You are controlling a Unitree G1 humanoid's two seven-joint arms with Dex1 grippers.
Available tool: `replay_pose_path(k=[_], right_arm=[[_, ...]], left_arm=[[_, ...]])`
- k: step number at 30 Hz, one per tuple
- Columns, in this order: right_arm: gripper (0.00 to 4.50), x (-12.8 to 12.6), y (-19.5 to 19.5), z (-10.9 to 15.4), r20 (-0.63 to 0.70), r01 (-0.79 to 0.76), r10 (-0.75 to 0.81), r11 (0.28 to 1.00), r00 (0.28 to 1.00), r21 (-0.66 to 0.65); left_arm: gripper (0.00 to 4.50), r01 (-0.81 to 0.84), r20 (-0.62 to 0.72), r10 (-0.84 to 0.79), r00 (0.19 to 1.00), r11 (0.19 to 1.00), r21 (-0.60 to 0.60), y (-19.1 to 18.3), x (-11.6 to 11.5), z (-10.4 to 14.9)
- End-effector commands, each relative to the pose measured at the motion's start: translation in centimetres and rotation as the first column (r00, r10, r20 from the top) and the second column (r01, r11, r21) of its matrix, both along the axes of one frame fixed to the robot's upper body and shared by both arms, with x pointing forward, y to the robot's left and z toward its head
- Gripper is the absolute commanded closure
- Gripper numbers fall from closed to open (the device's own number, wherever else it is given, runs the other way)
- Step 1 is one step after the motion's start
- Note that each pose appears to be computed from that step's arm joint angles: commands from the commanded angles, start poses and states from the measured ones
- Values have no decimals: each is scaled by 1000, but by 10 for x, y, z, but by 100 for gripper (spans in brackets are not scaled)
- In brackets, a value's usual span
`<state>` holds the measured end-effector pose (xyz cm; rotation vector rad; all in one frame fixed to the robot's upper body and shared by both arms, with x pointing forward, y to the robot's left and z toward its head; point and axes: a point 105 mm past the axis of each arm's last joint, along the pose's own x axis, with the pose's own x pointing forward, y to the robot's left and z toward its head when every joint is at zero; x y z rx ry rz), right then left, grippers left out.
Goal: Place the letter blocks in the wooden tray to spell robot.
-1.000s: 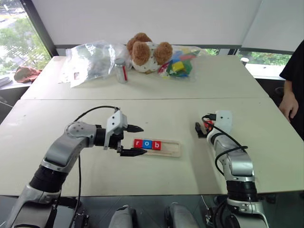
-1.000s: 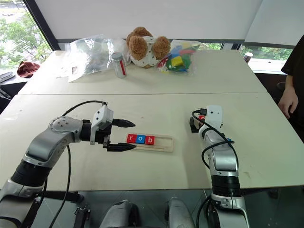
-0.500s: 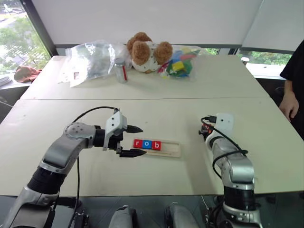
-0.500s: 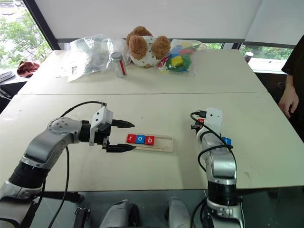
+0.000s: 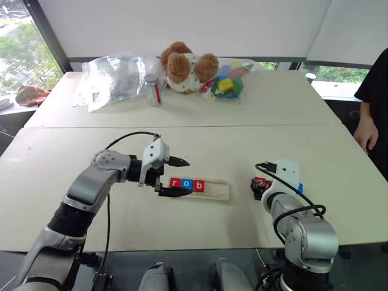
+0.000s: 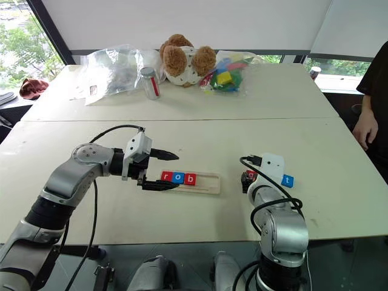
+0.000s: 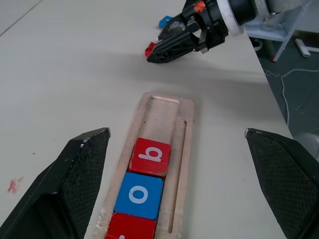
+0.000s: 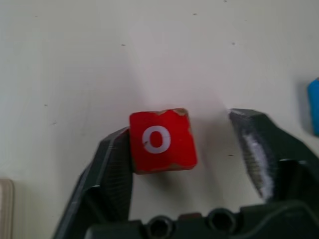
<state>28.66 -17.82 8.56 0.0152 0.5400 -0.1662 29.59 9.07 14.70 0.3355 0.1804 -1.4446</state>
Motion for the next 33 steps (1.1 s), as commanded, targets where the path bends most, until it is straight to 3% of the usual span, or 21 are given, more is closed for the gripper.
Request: replay_pose_path(k=[1,5,6,8,10,11,15,19,21,27,33], right_arm=[[8,0,6,3,-3,-38,38,999,999,10],[8,5,3,35,126,-92,95,995,987,-35],[8,9,5,53,190,-161,187,976,964,-143],[8,13,21,81,301,-322,379,920,875,-223],[8,12,35,95,360,-466,521,853,774,-234],[8,11,40,96,357,-569,616,787,702,-237],[8,10,22,77,227,-799,837,544,497,-257],[8,15,-14,52,91,-899,929,371,359,-235],[8,9,-29,32,-33,-951,962,264,273,-161],[8,27,-47,26,-93,-964,973,190,210,-186],[8,33,-56,17,-105,-969,975,176,195,-172]], left_arm=[[0,14,52,-14,999,1000,-8,0,0,11],[0,2,49,-3,999,1000,1,6,1,10],[0,-2,50,2,999,1000,4,8,2,10],[0,-6,51,6,999,1000,10,11,4,10],[0,-5,51,4,999,1000,14,14,4,10],[0,-1,49,1,999,1000,19,14,4,10],[0,23,45,-24,999,999,28,15,1,11],[0,6,85,-7,996,1000,9,11,1,14],[0,1,76,-2,997,1000,15,14,-3,14],[0,-60,54,58,997,998,34,24,-11,8],[0,-109,47,107,993,993,45,32,-16,8]])
